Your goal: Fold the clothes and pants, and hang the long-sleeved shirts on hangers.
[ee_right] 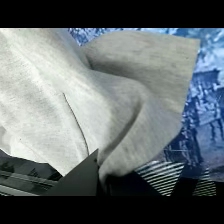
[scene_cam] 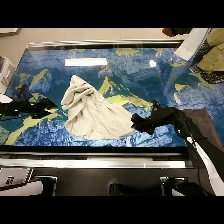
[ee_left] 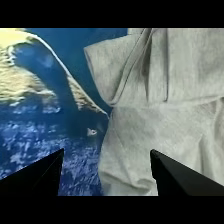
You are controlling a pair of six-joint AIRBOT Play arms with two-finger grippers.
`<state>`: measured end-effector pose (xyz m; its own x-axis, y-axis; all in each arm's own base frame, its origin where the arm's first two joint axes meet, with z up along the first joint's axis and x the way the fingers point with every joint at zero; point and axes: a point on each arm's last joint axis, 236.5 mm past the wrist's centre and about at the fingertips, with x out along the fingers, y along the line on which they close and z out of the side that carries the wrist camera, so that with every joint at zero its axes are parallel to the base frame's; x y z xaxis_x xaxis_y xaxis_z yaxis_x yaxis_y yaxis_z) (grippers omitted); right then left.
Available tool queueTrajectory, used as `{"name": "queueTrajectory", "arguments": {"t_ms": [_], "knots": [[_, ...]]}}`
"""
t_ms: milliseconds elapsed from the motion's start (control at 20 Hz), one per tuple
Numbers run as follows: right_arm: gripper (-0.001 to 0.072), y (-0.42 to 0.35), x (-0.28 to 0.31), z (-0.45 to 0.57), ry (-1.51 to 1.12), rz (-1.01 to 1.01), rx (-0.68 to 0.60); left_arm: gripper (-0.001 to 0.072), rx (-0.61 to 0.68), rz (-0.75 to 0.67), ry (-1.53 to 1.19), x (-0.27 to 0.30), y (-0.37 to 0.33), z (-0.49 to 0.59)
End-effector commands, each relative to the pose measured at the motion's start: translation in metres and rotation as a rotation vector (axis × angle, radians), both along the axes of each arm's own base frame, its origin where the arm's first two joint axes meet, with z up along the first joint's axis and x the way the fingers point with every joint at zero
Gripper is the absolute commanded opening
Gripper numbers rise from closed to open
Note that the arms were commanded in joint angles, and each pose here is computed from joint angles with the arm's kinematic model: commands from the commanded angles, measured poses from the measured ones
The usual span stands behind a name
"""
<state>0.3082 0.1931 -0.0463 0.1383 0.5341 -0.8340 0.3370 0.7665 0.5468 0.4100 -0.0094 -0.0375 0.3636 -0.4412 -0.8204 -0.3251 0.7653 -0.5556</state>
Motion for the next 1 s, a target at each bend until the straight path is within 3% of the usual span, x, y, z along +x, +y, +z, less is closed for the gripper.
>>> {"name": "queueTrajectory", "arguments": {"t_ms": [0, 400, 500, 550, 750, 950], "knots": [[0.0040, 0.000, -0.002, 0.001, 0.001, 0.005, -0.002, 0.0587, -0.035, 0.025, -0.021, 0.018, -0.016, -0.032], [0.0040, 0.002, -0.006, 0.002, 0.018, 0.012, 0.008, 0.0576, -0.076, 0.117, -0.067, 0.051, -0.034, -0.054], [0.0040, 0.003, -0.006, 0.002, 0.017, 0.011, 0.009, 0.0105, -0.075, 0.124, -0.074, 0.053, -0.034, -0.053], [0.0040, 0.002, -0.005, 0.004, 0.008, 0.011, 0.009, 0.0016, -0.079, 0.122, -0.079, 0.055, -0.033, -0.050], [0.0039, -0.013, 0.017, 0.034, -0.148, 0.000, -0.052, 0.0013, -0.076, 0.127, -0.177, 0.073, -0.014, -0.001], [0.0038, -0.069, 0.056, 0.123, -0.442, -0.046, -0.286, 0.0012, 0.019, 0.155, -0.383, 0.070, 0.040, 0.107]]}}
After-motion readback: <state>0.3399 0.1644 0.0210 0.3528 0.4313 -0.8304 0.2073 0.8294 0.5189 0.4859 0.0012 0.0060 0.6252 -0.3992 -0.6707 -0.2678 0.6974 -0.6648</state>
